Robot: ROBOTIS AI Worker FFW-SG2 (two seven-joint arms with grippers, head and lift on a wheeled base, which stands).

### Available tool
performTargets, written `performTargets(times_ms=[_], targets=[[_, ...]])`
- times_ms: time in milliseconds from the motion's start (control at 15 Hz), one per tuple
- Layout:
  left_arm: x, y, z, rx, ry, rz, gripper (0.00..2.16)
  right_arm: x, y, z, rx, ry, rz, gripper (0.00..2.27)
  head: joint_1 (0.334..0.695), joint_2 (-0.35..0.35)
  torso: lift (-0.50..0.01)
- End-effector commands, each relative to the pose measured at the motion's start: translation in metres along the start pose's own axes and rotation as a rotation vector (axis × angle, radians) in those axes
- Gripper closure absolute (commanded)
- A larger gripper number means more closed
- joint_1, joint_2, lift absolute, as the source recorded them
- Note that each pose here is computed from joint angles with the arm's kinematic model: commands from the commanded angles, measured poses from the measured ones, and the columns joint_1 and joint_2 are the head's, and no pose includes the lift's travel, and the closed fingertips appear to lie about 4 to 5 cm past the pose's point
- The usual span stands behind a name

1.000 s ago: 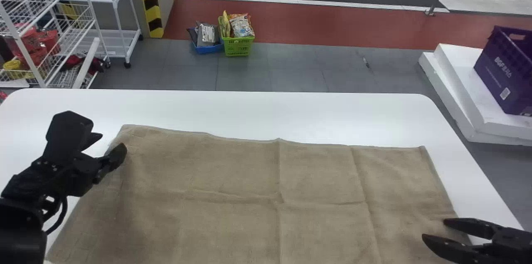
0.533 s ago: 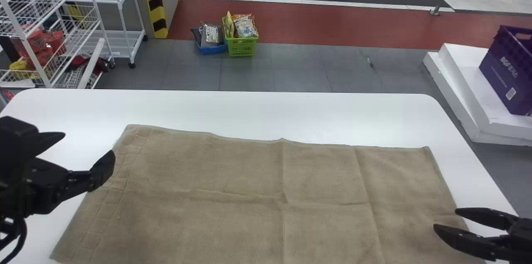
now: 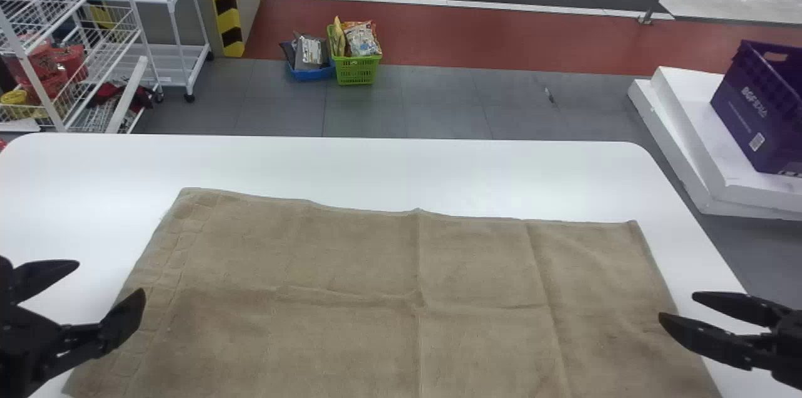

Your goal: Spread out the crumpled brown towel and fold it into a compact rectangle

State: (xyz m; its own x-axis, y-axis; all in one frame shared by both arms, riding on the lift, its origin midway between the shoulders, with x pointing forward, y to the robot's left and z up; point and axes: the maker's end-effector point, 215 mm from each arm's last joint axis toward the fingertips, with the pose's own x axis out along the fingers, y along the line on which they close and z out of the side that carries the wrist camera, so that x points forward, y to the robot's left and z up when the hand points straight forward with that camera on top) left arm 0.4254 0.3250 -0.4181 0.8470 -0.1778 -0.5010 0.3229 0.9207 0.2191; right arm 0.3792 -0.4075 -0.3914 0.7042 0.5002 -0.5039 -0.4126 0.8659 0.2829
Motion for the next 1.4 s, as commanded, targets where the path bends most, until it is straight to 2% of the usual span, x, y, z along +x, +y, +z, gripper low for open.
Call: performTargets(times_ms=[0,200,333,400,600,800,933,1333], targets=[[-0.009,0.003,-0.023,0.041,0.056,0.017,0.21,-0.003,-0.002,0.008,0.000,-0.018,-0.002,0.04,0.695,-0.118,-0.127],[-0.022,0.006,-0.045,0.059,0.104,0.026,0.21,-0.002,0.000,0.017,-0.001,-0.032,0.002,0.04,0.695,-0.102,-0.127],[-0.029,0.004,-0.047,0.076,0.111,0.025,0.23,-0.002,0.000,0.019,0.012,-0.032,0.004,0.10,0.695,-0.092,-0.127],[-0.032,0.002,-0.042,0.082,0.097,0.020,0.38,-0.001,0.001,0.021,0.012,-0.036,0.011,0.21,0.695,-0.088,-0.127],[-0.039,-0.015,-0.034,0.077,0.080,-0.047,1.17,-0.003,0.001,0.024,0.012,-0.049,0.012,0.20,0.695,-0.099,-0.127],[-0.040,-0.020,-0.041,0.075,0.091,-0.052,1.15,-0.010,-0.003,0.024,0.020,-0.058,0.005,0.17,0.695,-0.121,-0.127],[-0.040,-0.023,-0.051,0.069,0.108,-0.055,0.88,-0.010,-0.004,0.023,0.022,-0.058,0.004,0.17,0.695,-0.128,-0.127],[-0.043,-0.012,-0.066,0.071,0.129,-0.033,0.88,-0.007,-0.004,0.021,0.020,-0.052,0.010,0.16,0.695,-0.123,-0.127]])
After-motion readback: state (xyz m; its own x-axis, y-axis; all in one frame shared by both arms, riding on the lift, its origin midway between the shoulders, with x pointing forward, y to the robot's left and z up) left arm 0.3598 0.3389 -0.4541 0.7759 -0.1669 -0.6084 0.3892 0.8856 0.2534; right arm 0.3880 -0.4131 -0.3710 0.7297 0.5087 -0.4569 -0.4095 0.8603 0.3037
